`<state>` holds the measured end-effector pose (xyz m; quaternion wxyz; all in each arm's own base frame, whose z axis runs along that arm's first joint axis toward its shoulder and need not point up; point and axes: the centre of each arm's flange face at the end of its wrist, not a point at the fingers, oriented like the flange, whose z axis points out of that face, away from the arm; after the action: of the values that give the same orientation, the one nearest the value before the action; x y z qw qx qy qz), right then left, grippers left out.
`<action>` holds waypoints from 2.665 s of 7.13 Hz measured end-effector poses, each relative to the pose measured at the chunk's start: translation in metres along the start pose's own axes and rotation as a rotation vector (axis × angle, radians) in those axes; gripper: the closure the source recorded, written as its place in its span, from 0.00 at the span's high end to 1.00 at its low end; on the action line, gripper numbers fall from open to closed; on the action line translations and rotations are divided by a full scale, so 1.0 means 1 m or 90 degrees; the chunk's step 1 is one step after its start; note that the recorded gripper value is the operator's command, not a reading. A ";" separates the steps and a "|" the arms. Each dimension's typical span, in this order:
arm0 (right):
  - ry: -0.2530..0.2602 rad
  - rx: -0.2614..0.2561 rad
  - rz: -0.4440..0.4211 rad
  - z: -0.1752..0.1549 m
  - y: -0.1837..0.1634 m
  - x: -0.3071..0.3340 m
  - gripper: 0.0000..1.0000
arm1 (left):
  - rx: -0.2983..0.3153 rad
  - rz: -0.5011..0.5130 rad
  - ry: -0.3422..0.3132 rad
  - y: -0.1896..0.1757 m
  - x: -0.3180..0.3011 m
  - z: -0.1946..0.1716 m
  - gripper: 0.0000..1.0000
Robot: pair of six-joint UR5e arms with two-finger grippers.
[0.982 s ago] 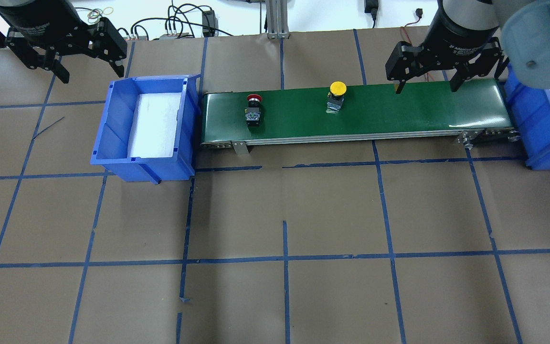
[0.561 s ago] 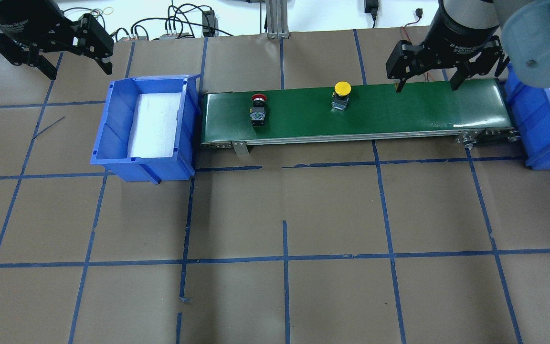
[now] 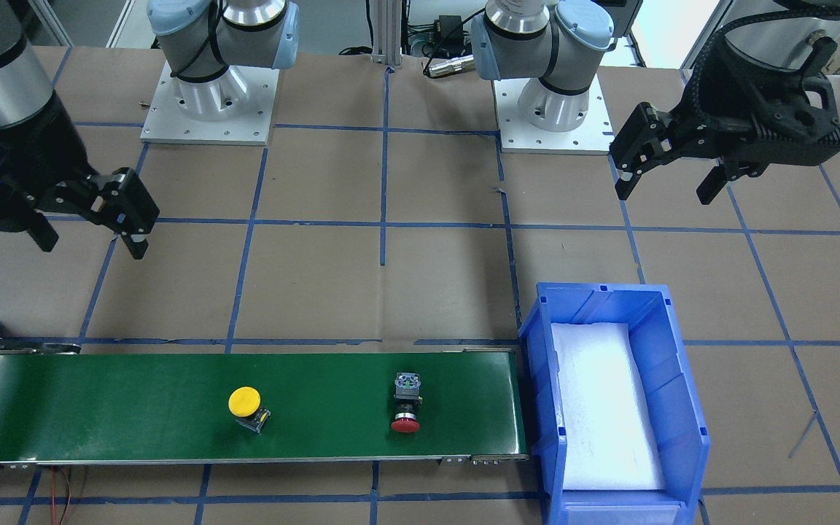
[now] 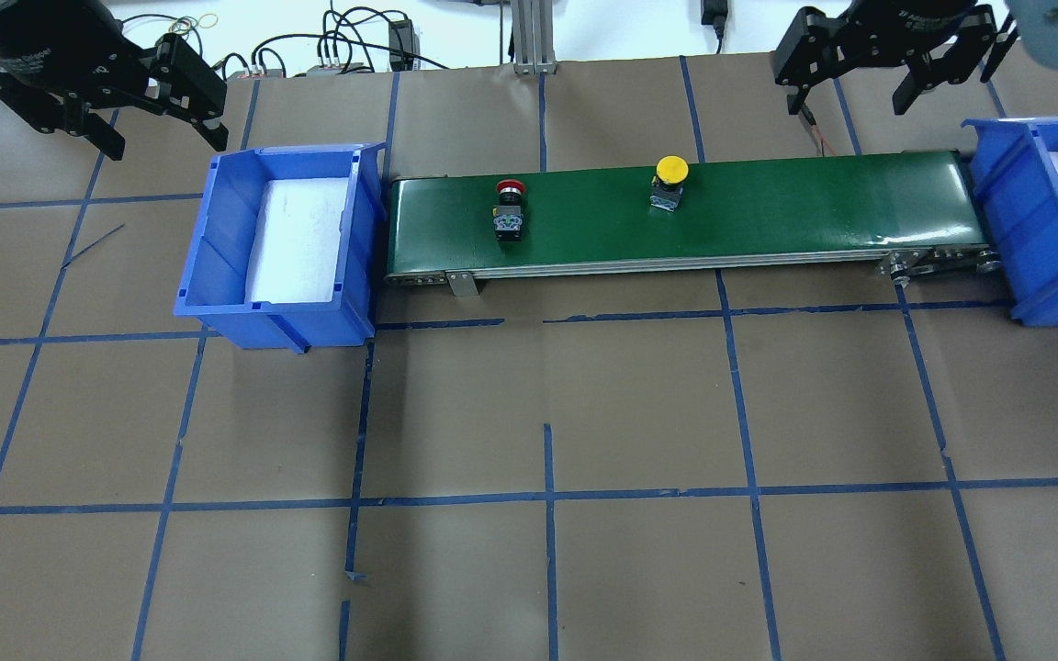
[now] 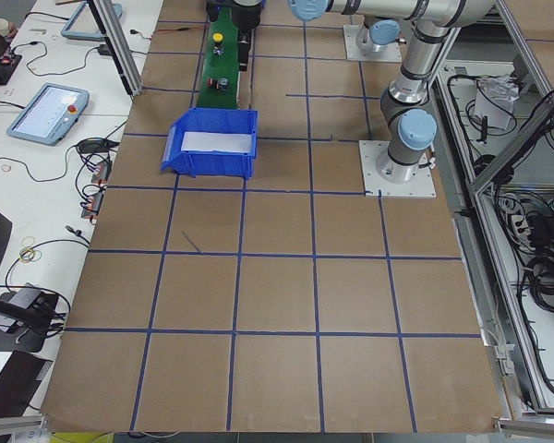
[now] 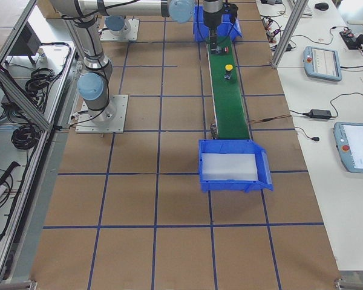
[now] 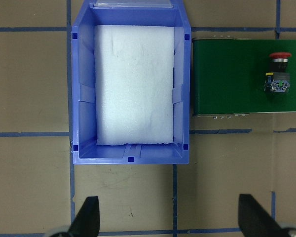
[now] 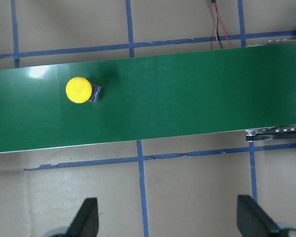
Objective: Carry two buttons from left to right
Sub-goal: 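Move the right gripper over the conveyor toward the arriving yellow button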
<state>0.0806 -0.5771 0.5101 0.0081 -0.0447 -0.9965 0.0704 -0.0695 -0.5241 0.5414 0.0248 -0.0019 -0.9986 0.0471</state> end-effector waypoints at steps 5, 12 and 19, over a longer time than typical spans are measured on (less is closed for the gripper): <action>0.010 -0.065 0.021 0.129 -0.087 0.086 1.00 | -0.009 0.003 0.001 0.002 0.002 0.008 1.00; -0.008 -0.052 -0.329 0.189 -0.053 0.088 1.00 | -0.017 0.034 -0.014 0.007 0.035 0.012 1.00; 0.004 -0.032 -0.180 0.174 -0.061 0.089 1.00 | -0.019 0.020 -0.015 0.000 0.022 0.018 1.00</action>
<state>-0.0176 -0.6536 0.3470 0.0197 0.0959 -0.9943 0.0432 -0.0927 -0.5253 0.5250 0.0122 -0.0173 -0.9992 0.0330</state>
